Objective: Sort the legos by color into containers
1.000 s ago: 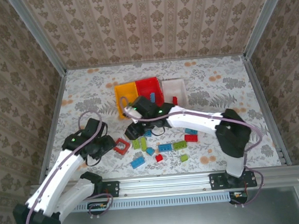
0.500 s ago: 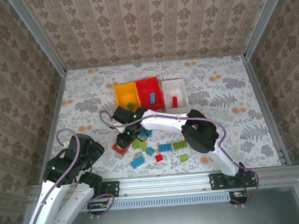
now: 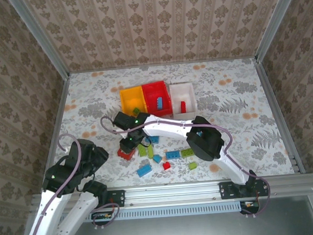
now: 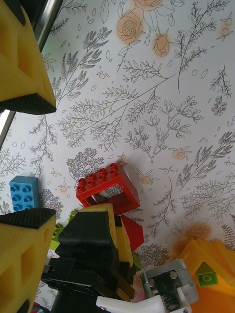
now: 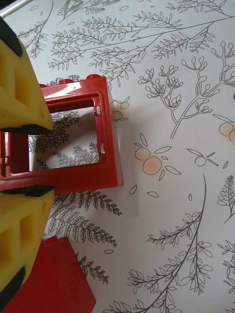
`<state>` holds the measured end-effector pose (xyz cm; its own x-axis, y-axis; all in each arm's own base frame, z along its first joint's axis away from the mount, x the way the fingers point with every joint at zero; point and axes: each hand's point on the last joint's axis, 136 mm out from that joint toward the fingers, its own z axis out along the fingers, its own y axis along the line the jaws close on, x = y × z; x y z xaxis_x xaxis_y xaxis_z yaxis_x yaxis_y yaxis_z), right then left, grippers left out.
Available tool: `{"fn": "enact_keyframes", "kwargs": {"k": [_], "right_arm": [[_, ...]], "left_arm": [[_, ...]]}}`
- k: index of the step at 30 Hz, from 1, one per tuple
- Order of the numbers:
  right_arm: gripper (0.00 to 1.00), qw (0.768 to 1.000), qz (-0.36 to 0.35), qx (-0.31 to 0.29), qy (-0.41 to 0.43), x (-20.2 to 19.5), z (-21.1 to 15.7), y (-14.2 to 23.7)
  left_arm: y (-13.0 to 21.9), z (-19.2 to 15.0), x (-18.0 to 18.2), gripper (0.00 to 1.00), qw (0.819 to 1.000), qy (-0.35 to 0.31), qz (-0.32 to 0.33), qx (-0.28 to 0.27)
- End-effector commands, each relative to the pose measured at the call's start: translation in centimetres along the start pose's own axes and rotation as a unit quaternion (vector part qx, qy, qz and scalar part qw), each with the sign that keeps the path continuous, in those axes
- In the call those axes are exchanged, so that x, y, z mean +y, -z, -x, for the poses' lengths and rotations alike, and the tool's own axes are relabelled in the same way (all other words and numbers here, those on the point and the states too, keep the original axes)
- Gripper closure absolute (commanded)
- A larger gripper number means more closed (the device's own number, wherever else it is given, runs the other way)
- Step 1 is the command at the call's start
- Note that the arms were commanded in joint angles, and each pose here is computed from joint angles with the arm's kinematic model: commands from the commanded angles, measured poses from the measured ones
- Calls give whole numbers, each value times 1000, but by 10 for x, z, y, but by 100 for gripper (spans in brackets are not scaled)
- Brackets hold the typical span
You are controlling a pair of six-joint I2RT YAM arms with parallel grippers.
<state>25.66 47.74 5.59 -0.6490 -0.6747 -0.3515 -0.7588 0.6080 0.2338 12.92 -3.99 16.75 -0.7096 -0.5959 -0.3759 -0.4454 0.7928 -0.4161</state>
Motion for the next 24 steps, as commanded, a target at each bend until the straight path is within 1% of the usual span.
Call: {"fn": "enact_keyframes", "kwargs": {"k": [1,5,8,24], "right_arm": [[63,999,-30,-17,20,1,9,23],[61,999,-27,-36,24,6,18,41],[60,999,-29,-35,25,7,16,44],[54,999,-33,14,20,-4,-2,0]], "left_arm": [[6,5,1,43,1000,-11,5,-9],[6,5,0,43,1000,-9,2,-11],[5,5,1,43,1000,-5,0,-13],[5,6,-4,43,1000,-6,-8,-14]]}}
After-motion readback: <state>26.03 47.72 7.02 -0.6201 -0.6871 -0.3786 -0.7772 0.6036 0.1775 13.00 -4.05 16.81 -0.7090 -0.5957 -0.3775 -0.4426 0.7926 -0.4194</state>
